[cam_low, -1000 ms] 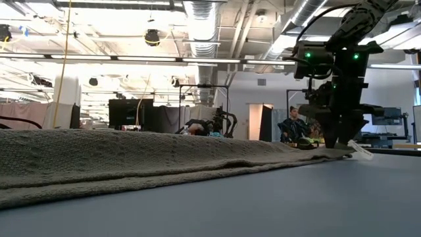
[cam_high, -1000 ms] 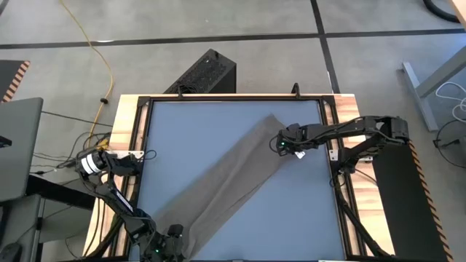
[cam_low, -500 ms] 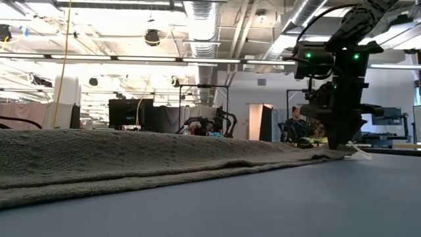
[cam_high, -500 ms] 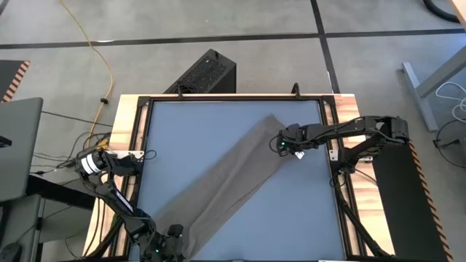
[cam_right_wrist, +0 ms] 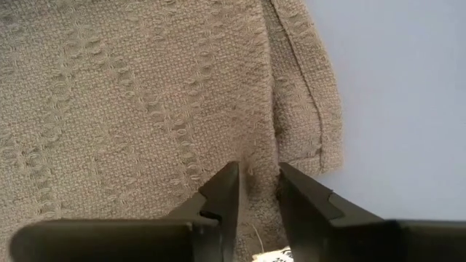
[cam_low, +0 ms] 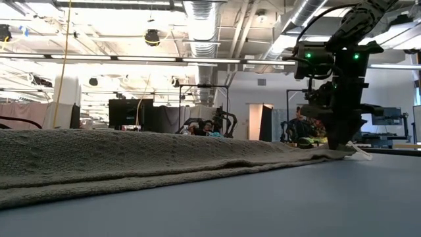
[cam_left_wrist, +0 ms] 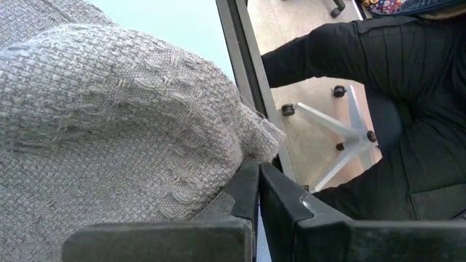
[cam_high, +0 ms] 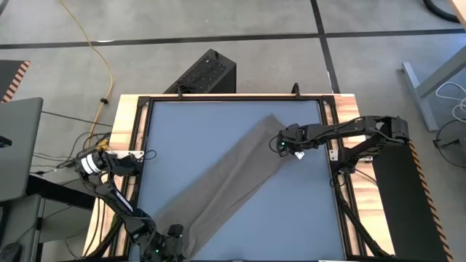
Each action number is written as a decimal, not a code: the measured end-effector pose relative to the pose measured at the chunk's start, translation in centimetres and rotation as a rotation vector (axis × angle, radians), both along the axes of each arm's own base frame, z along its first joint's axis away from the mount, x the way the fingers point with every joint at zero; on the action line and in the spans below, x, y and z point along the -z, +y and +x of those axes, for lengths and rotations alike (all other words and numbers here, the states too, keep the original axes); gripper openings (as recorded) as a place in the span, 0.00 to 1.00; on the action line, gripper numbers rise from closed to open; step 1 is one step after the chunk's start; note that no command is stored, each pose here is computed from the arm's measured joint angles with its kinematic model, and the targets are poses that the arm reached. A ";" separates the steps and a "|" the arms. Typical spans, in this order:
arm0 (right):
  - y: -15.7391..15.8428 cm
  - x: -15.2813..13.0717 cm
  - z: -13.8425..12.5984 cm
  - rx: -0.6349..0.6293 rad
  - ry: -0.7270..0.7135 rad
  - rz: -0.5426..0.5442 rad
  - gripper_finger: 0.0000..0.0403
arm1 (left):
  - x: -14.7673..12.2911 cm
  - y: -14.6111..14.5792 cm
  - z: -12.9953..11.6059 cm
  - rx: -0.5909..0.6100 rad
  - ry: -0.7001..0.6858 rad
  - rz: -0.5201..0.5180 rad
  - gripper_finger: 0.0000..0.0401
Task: Roll towel
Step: Roll the gray towel
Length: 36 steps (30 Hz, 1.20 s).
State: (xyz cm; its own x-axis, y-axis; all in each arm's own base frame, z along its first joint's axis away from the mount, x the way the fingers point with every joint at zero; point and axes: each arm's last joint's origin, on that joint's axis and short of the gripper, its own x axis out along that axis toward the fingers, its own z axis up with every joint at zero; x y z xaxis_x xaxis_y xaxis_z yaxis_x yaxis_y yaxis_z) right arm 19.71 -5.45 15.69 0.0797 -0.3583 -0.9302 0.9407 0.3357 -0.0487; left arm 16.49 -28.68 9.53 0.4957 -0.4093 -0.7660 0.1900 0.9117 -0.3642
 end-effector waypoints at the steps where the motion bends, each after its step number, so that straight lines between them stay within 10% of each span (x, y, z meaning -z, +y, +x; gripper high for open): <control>1: 0.0 0.0 0.0 0.000 0.000 0.000 0.32 | 0.0 0.0 0.0 0.000 0.000 0.000 0.00; 17: -0.7 0.1 -0.5 0.004 0.019 0.082 0.59 | 0.0 0.0 0.0 0.000 0.000 0.000 0.00; 36: -0.7 0.1 -0.5 0.029 0.013 0.084 0.14 | 0.0 0.0 0.0 0.000 0.000 0.000 0.00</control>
State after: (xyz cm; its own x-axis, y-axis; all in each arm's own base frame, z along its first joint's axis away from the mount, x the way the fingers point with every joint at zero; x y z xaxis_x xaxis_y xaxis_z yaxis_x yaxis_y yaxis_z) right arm 19.21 -6.10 15.59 0.0583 -0.2809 -0.9580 0.9496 0.3117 -0.0336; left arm 16.49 -28.68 9.53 0.4962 -0.4087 -0.7660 0.1897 0.9120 -0.3637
